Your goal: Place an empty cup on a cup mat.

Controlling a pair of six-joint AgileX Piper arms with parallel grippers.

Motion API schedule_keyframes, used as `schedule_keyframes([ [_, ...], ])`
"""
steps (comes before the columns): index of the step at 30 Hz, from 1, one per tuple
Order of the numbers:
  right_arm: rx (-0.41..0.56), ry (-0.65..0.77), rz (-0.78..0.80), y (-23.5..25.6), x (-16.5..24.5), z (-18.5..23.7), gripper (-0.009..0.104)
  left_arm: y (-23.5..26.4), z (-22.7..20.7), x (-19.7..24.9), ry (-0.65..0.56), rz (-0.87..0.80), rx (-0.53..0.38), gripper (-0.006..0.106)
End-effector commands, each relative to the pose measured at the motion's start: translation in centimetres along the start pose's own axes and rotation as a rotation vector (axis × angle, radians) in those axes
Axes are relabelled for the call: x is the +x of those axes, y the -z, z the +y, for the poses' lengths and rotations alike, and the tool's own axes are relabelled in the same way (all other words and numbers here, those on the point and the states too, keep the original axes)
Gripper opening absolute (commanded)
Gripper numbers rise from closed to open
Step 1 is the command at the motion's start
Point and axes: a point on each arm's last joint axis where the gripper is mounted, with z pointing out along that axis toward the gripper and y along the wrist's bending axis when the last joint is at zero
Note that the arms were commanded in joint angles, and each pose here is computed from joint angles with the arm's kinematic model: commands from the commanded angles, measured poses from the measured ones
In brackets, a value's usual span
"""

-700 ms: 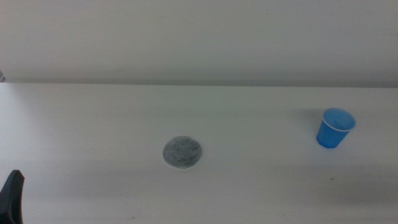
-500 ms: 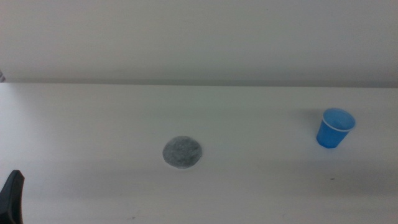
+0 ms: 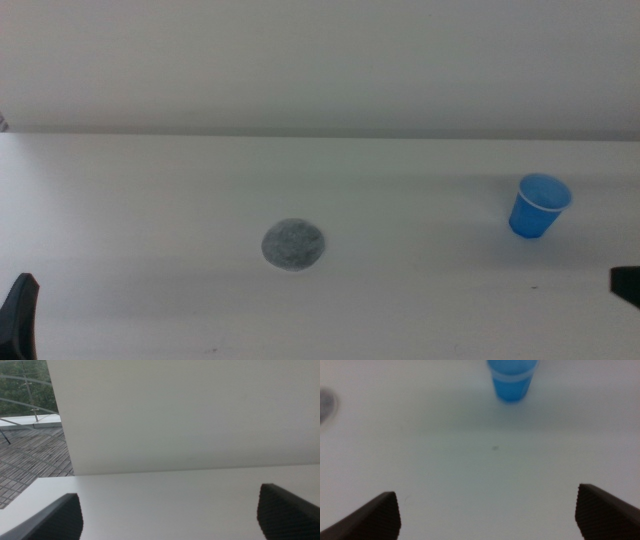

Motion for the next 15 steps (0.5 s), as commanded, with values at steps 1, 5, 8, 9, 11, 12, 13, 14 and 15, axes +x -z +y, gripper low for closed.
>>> schedule_keyframes([
  [1,-0.004,-0.023,0.080,-0.9,-0.2,-0.1,0.093,0.1,0.0,1.1,0.000,-0.011,0.008,0.094],
  [5,-0.009,-0.052,0.170,-2.5,-0.4,-0.2,0.093,0.1,0.0,1.1,0.000,-0.011,0.008,0.094],
  [8,-0.010,-0.133,0.216,-3.4,-1.5,-0.2,0.093,0.1,0.0,1.1,0.000,-0.011,0.008,0.094],
  [9,-0.004,-0.146,0.228,-3.6,-2.4,-0.2,0.093,0.1,0.0,1.1,0.000,-0.011,0.008,0.094],
  [11,0.018,-0.140,0.273,-4.2,-4.3,-0.5,0.093,0.1,0.0,1.1,0.000,-0.011,0.008,0.094],
  [12,0.041,-0.139,0.288,-4.6,-5.4,-0.7,0.093,0.1,0.0,1.1,0.000,-0.011,0.008,0.094],
  [13,0.069,-0.143,0.303,-5.1,-6.6,-1.0,0.093,0.1,0.0,1.1,0.000,-0.011,0.008,0.094],
  [14,0.091,-0.147,0.309,-5.4,-7.7,-1.2,0.093,0.1,0.0,1.1,0.000,-0.011,0.008,0.094],
  [15,0.113,-0.142,0.328,-6.1,-8.8,-1.5,0.093,0.1,0.0,1.1,0.000,-0.011,0.008,0.094],
])
